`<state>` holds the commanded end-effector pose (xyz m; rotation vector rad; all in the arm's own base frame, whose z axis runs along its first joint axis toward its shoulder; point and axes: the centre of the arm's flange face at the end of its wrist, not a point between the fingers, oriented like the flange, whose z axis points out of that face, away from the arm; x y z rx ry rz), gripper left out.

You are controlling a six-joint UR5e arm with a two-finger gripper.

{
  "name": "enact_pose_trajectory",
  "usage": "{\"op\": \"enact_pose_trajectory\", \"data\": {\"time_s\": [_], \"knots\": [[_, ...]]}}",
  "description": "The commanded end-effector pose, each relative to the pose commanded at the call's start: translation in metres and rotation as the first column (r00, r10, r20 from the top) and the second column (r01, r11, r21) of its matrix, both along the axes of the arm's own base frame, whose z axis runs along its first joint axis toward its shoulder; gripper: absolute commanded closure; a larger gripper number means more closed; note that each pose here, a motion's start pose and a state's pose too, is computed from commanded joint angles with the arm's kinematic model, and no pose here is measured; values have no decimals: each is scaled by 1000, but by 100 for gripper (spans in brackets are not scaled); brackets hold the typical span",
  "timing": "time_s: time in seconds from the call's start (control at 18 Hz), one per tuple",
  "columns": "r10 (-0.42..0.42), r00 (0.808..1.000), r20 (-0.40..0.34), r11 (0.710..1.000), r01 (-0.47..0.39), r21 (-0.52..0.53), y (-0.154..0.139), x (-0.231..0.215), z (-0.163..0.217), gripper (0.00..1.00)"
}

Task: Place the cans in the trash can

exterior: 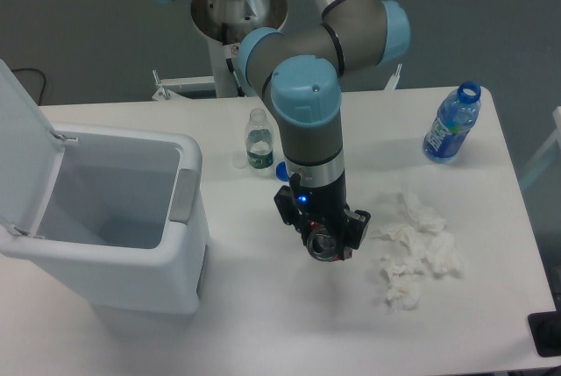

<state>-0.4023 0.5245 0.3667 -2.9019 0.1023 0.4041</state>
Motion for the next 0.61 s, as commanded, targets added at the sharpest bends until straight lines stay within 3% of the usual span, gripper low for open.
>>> {"op": "enact_pose_trajectory", "data": {"time_s": [0.39,0.61], "knots": [[7,1000,-2,1000,-6,9,2,1,4,39],[40,999,-25,998,-39,50,4,-9,26,39]]}}
